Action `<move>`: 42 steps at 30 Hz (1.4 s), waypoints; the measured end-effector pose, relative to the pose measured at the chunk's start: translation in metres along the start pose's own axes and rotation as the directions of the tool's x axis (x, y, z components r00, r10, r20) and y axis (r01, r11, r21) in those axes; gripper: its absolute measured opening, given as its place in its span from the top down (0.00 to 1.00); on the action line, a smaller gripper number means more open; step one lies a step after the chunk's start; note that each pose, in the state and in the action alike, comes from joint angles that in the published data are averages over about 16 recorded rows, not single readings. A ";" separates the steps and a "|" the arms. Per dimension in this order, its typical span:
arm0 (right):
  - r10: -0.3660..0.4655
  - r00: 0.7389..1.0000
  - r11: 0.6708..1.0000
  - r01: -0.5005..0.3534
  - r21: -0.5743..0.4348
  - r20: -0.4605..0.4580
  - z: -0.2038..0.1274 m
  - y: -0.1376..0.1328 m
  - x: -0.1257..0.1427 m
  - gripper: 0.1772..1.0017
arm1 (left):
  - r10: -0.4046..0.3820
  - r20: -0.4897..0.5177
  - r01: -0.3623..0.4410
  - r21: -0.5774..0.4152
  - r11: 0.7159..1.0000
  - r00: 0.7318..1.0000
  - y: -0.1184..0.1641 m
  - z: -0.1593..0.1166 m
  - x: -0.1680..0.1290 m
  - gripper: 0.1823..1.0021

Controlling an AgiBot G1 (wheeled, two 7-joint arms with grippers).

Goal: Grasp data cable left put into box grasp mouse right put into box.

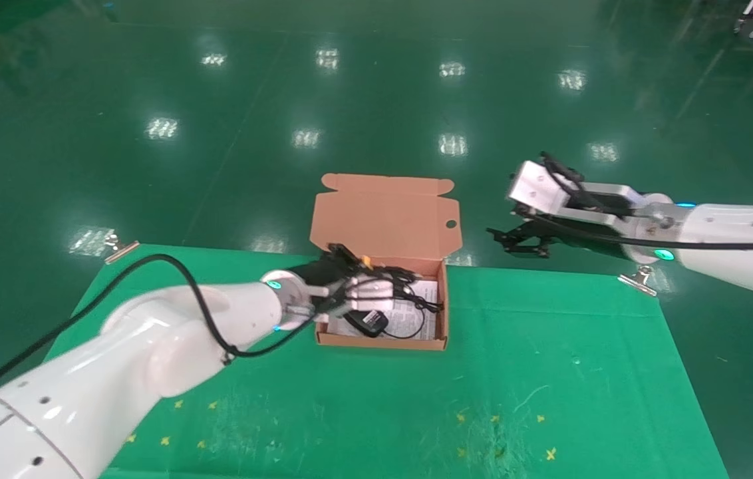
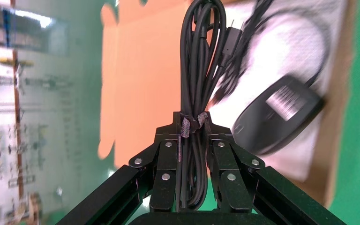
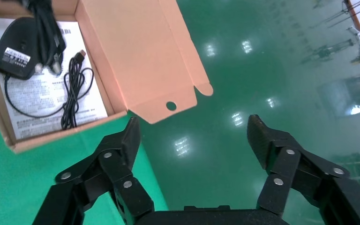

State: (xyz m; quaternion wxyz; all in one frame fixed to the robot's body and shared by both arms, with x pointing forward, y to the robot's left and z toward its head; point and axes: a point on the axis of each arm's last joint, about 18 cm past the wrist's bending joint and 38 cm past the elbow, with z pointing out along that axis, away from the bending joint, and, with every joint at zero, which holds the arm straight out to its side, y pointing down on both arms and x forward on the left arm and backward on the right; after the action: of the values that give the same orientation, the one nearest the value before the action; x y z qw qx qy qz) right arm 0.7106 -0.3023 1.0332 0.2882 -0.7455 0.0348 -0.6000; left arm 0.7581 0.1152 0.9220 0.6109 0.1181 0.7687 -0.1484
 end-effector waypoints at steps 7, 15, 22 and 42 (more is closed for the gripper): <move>-0.009 1.000 1.000 0.009 -0.023 -0.016 -0.022 0.002 0.003 0.17 | 0.017 -0.022 -0.016 0.056 0.998 1.000 -0.019 0.006 0.018 0.90; -0.019 1.000 0.999 0.019 -0.036 -0.024 -0.032 0.002 0.003 0.05 | 0.031 -0.037 -0.028 0.073 0.997 0.999 -0.025 0.008 0.024 0.90; -0.021 0.999 0.999 0.020 -0.037 -0.024 -0.032 0.002 0.003 0.01 | 0.034 -0.038 -0.031 0.071 0.997 0.999 -0.024 0.008 0.024 0.86; -0.133 0.978 0.990 0.140 0.028 -0.161 -0.056 -0.040 0.059 0.00 | 0.034 0.211 -0.057 0.104 0.993 0.977 -0.033 -0.013 -0.075 0.49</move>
State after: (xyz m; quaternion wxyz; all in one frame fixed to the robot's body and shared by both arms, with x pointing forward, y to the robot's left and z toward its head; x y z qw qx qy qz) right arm 0.6636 -0.3140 1.1098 0.2571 -0.6902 -0.0053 -0.6764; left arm 0.7513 0.0897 1.0001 0.6840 0.1530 0.6881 -0.1877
